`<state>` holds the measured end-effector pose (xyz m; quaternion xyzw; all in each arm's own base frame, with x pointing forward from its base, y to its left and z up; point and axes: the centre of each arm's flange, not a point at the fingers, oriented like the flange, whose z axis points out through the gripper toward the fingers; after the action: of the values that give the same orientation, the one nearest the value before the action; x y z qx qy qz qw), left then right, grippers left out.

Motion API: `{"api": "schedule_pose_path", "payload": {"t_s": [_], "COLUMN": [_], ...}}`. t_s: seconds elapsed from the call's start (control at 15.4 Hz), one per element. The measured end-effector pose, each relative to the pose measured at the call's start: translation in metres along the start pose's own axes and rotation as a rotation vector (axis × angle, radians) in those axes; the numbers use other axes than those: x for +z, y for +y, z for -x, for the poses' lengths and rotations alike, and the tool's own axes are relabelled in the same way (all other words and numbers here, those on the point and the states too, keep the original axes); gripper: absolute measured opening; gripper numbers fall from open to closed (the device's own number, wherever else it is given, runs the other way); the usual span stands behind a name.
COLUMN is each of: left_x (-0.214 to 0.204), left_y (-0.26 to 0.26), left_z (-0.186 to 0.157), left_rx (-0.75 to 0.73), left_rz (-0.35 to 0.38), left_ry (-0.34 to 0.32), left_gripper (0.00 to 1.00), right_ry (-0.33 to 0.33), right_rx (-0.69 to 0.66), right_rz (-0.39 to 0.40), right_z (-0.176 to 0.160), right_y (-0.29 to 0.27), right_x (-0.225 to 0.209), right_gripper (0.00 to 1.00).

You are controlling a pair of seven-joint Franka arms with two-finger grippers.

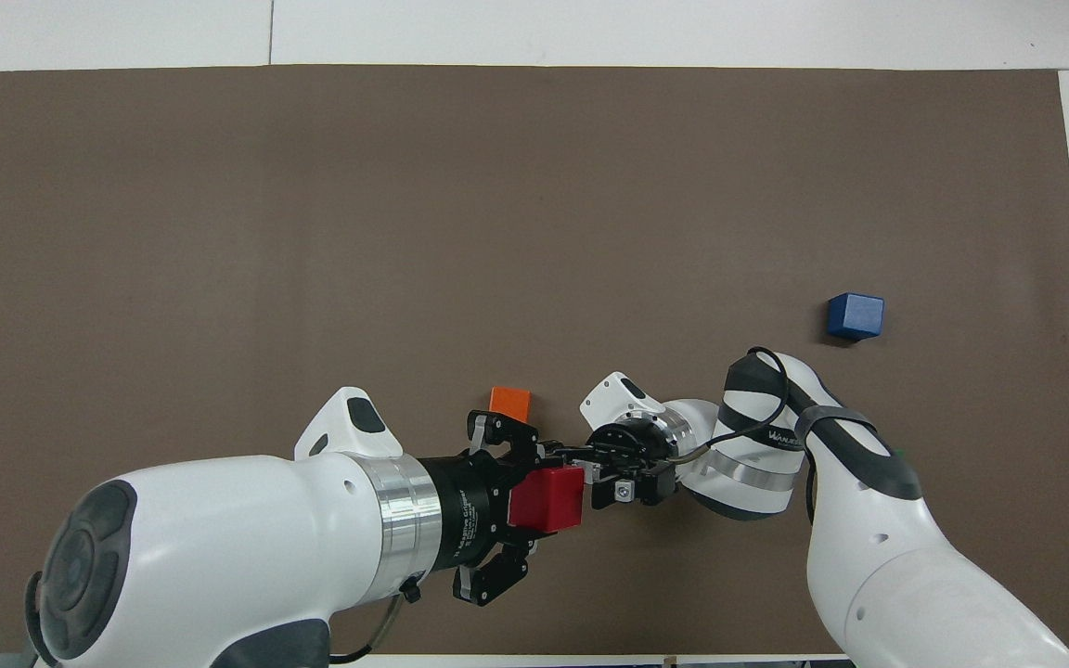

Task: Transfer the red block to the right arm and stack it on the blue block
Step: 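Close the right gripper on the red cube held by the left gripper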

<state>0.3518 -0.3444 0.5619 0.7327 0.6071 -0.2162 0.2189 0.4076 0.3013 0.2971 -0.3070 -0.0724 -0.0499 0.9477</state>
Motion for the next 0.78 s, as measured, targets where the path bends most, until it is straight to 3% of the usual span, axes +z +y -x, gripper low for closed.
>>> {"api": "schedule_pose_path", "payload": {"t_s": [0.13,0.39,0.45,0.78], "left_x": [0.0007,0.0031,0.0032,0.0023], "left_y": [-0.0001,-0.0008,-0.0012,-0.0033], "left_z": [-0.0007,-0.0044,-0.0056,-0.0066], "left_rx": [-0.001,-0.006,0.005,0.004], "left_rz": [-0.001,-0.005,-0.005,-0.002], "left_ry": [0.001,0.006,0.004,0.005], "left_gripper": [0.55,0.55,0.55,0.56], "right_ry": [-0.002,-0.004,-0.003,-0.006], "right_rx": [0.002,-0.003,0.004,0.004], "right_rz": [0.001,0.016,0.017,0.016], "right_z": [0.0016,0.0042,0.005,0.0062], "right_y": [0.0018,0.0061,0.0067,0.0078], "right_x": [0.0011,0.002,0.0018,0.0029], "right_gripper": [1.0,0.6,0.55,0.55]}}
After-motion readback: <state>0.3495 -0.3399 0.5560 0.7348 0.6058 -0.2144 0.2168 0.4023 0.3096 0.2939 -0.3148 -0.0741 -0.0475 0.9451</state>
